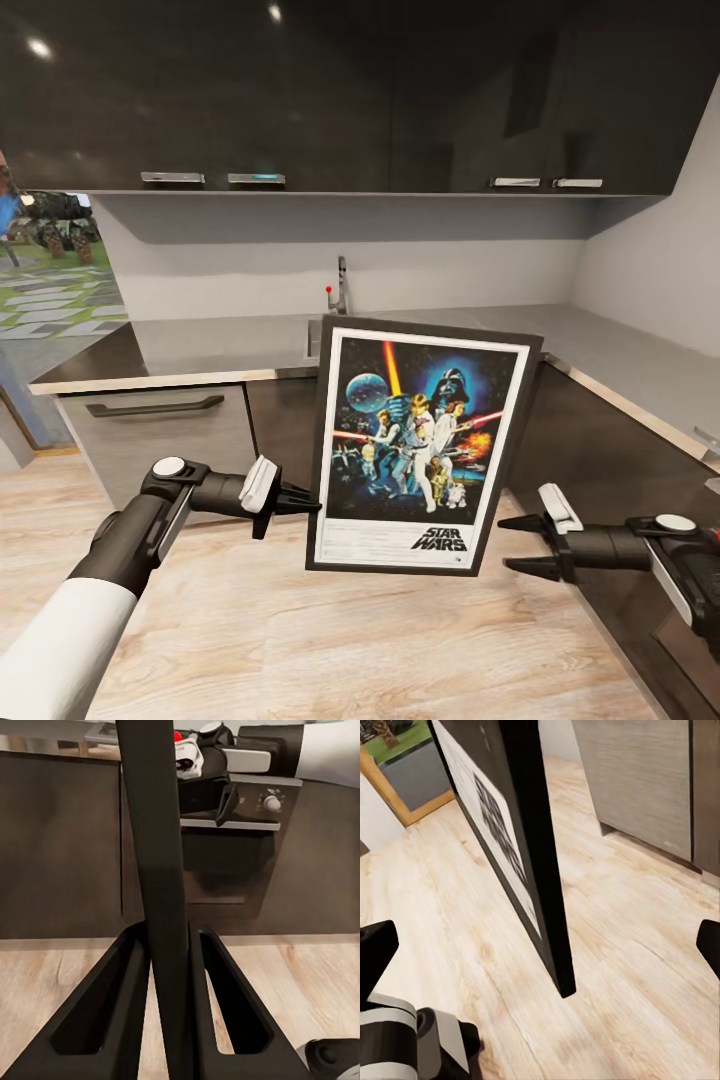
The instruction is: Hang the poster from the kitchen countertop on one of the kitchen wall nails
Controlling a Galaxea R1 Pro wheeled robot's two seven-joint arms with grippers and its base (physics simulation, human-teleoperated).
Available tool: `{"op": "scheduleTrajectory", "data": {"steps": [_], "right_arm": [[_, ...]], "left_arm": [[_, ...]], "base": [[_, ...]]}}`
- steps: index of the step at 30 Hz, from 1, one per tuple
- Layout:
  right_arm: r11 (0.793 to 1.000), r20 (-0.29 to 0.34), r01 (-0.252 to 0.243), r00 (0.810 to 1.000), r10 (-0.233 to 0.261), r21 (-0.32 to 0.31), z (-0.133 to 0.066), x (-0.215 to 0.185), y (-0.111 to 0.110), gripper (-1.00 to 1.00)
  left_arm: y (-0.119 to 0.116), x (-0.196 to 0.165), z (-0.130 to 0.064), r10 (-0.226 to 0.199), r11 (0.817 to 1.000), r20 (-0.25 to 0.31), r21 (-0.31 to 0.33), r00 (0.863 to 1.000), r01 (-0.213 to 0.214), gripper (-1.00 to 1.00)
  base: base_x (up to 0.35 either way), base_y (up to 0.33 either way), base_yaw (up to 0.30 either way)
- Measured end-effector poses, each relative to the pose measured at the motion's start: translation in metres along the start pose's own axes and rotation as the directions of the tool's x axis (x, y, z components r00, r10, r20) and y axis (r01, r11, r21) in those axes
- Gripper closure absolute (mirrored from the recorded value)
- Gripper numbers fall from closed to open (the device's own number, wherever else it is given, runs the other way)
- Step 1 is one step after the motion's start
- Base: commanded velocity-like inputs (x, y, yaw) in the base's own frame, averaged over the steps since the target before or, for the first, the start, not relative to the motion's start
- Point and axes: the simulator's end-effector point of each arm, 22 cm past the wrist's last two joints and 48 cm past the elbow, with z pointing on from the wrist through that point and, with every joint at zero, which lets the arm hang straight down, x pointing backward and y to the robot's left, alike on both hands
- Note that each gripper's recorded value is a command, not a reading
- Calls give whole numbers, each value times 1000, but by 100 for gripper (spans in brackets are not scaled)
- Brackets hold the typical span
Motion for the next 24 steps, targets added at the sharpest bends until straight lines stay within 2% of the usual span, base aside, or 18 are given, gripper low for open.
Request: {"op": "scheduleTrajectory", "data": {"steps": [8,24], "right_arm": [[998,20,63,998,-63,-26,15,-10,8,-100],[997,25,72,997,-72,-31,18,-12,10,-100]], "left_arm": [[0,0,0,-1,1000,-1,1,1000,1,100],[-1,0,1,-1,1000,0,3,1000,1,100]], "base": [[0,0,0],[0,0,0]]}}
